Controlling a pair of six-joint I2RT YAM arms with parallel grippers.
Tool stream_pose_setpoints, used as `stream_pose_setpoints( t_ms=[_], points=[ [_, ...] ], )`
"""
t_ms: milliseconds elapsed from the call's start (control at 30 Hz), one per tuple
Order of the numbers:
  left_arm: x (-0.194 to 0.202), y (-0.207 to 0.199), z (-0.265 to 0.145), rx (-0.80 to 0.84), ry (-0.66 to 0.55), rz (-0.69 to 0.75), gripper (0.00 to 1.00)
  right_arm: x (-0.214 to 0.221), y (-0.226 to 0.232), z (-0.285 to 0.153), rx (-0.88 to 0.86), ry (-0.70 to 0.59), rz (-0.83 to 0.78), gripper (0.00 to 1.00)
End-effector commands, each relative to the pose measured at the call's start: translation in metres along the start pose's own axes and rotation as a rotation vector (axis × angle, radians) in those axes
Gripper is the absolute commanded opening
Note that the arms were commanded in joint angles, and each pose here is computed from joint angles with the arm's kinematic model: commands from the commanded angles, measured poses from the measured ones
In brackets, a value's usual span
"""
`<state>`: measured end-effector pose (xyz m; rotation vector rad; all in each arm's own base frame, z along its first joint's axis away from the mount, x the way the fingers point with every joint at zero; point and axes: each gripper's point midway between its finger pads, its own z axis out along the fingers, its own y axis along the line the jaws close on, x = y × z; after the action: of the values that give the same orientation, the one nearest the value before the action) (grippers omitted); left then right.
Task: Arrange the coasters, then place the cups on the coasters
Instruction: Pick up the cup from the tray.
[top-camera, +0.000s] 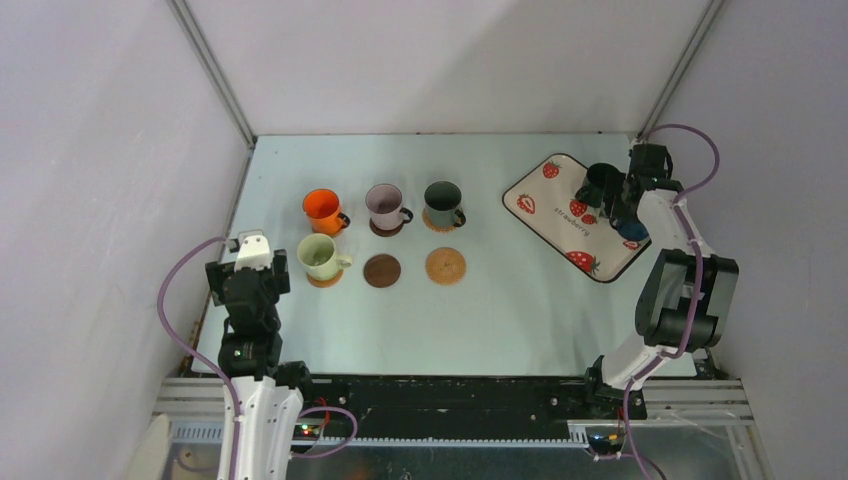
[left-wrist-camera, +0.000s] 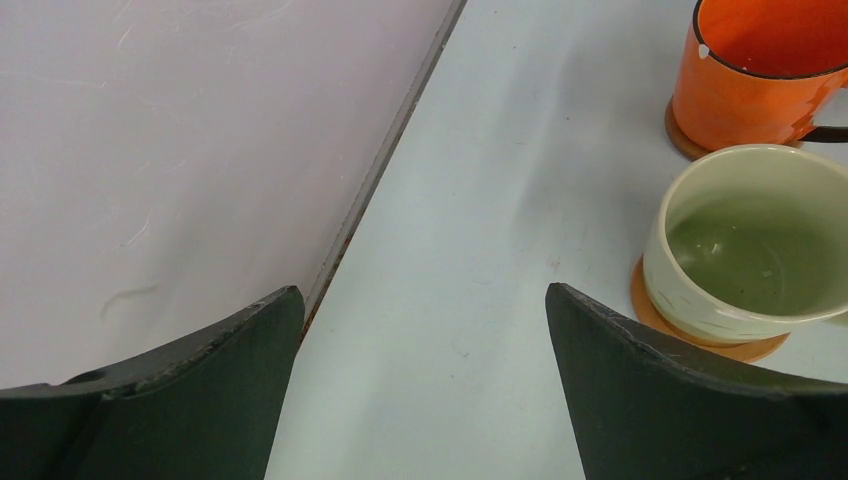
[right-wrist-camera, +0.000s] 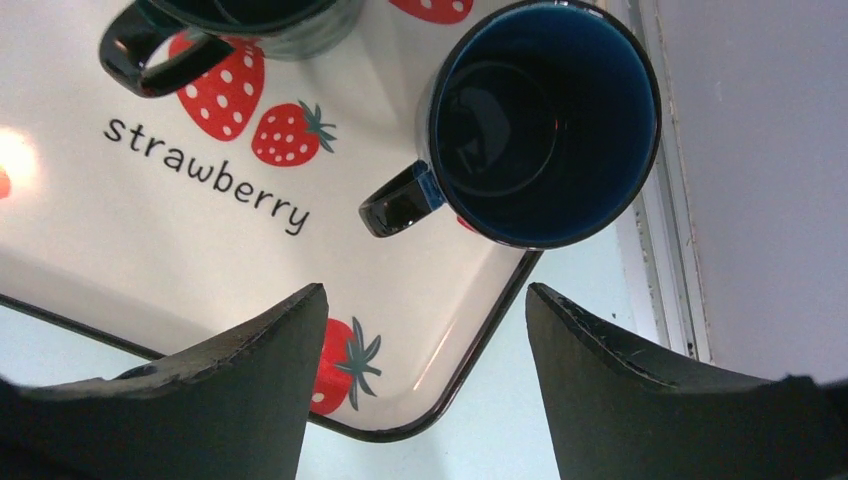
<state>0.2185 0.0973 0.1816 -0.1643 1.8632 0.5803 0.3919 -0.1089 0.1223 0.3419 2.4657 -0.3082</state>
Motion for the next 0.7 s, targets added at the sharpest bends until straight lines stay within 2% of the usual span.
stream_pose_setpoints(
  t_ms=[0,133,667],
  points=[
    [-0.017,0.004,-0.001,-0.008,-0.043,-0.026,0.98,-0.044,0.0,-0.018,0.002,-0.13,0.041,0.77],
    [-0.016,0.004,-0.001,-0.009,-0.04,-0.024,0.98,-0.052,-0.004,-0.009,0.051,-0.133,0.023,0.78],
    [-0.015,0.002,0.002,-0.001,-0.028,-0.019,0.98,-0.029,-0.013,0.033,0.16,-0.035,-0.033,0.79]
  ],
)
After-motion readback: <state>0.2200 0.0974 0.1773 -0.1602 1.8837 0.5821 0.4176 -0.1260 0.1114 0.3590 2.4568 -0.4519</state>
